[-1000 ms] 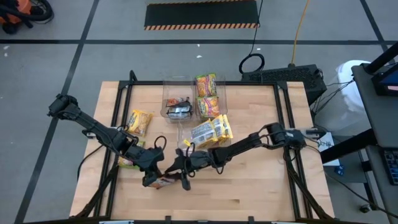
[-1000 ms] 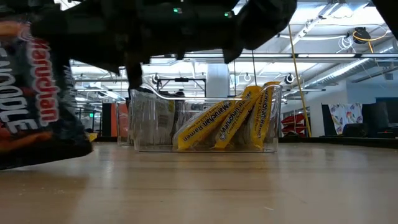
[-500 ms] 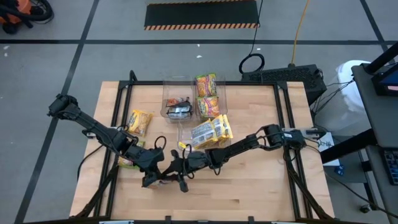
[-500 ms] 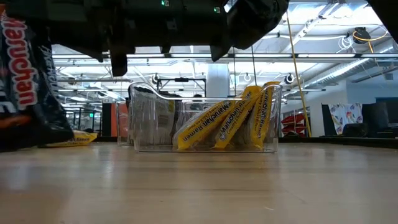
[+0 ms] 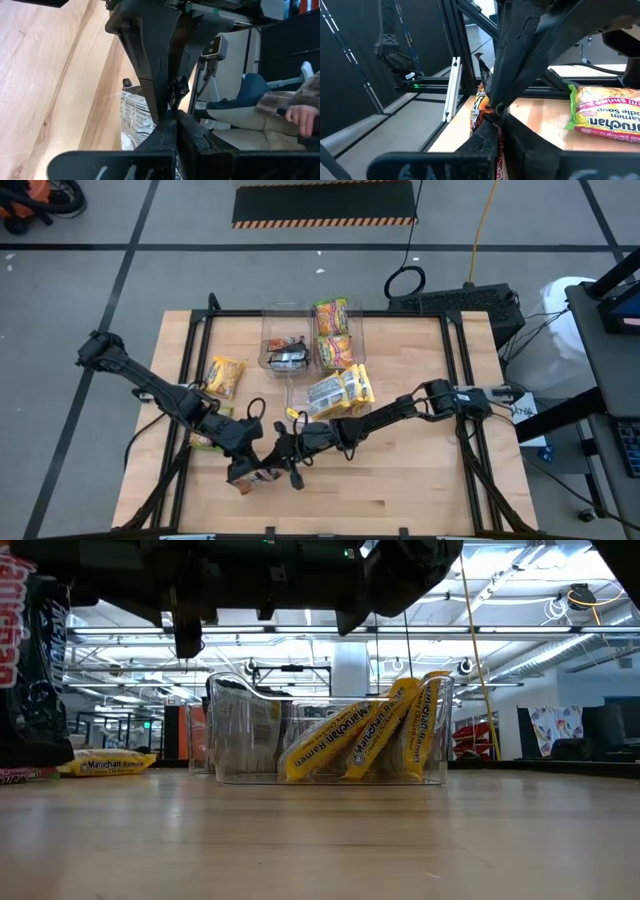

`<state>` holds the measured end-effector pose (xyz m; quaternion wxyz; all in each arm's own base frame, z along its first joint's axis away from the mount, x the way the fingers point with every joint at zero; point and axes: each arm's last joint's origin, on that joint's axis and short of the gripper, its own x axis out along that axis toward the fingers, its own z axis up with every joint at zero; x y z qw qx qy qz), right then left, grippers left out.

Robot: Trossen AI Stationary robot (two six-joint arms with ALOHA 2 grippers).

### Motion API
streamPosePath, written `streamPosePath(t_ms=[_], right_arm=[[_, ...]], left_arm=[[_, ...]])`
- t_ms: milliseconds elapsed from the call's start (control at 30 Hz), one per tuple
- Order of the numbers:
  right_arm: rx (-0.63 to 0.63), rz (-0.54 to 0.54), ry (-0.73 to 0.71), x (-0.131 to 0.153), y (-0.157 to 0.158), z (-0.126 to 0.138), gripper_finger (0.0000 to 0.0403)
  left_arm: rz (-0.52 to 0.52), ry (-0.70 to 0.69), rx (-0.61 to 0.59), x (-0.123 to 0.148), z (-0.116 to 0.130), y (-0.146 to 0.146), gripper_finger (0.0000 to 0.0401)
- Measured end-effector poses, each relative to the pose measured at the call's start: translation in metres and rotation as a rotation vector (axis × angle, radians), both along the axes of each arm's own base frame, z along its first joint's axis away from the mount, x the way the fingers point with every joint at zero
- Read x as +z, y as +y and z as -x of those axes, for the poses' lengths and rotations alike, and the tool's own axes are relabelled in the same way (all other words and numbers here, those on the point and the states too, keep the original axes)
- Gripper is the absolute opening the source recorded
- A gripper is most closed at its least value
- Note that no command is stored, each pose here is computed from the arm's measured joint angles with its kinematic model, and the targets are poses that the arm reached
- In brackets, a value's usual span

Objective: Sort Maruchan noodles
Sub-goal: Put the black noodle pack into the top left transparent bin

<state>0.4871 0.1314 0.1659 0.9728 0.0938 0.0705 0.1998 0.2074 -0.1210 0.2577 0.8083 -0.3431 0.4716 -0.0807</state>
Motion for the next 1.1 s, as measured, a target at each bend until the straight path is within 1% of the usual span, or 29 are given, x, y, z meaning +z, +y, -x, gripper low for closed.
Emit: streamPosePath(t_ms=[133, 333, 433, 533, 600, 667, 767, 933, 1100], right_arm=[[0.000, -0.002, -0.009, 0.002, 0.000, 0.000, 0.0001], [-0.005, -0.006, -0.023, 0.005, -0.001, 0.000, 0.0000], [-0.006, -0.006, -0.026, 0.006, -0.001, 0.000, 0.0000], [0.006, 0.008, 0.001, 0.005, 0.000, 0.001, 0.0000], [0.011, 0.035, 0.026, 0.003, 0.001, 0.003, 0.0000], [0.013, 0.063, 0.017, 0.011, 0.000, 0.005, 0.0000], [0.010, 0.096, -0.009, 0.030, -0.002, 0.008, 0.0000], [0.005, 0.156, -0.012, 0.046, -0.008, 0.013, 0.0000], [-0.037, 0.213, -0.061, 0.081, -0.020, 0.021, 0.0000]], left_arm=[[0.012, -0.034, 0.003, 0.009, 0.007, 0.002, 0.0000], [0.004, -0.111, 0.032, 0.024, 0.023, 0.006, 0.0000], [0.013, -0.124, 0.046, 0.029, 0.029, 0.008, 0.0000], [0.026, -0.155, 0.036, 0.035, 0.035, 0.008, 0.0000], [0.027, -0.156, 0.027, 0.037, 0.038, 0.008, 0.0000], [0.028, -0.159, 0.023, 0.038, 0.041, 0.009, 0.0001], [0.033, -0.180, 0.021, 0.041, 0.045, 0.010, 0.0001], [0.032, -0.185, 0.005, 0.043, 0.051, 0.009, 0.0001], [0.020, -0.174, -0.032, 0.042, 0.056, 0.005, 0.0001]])
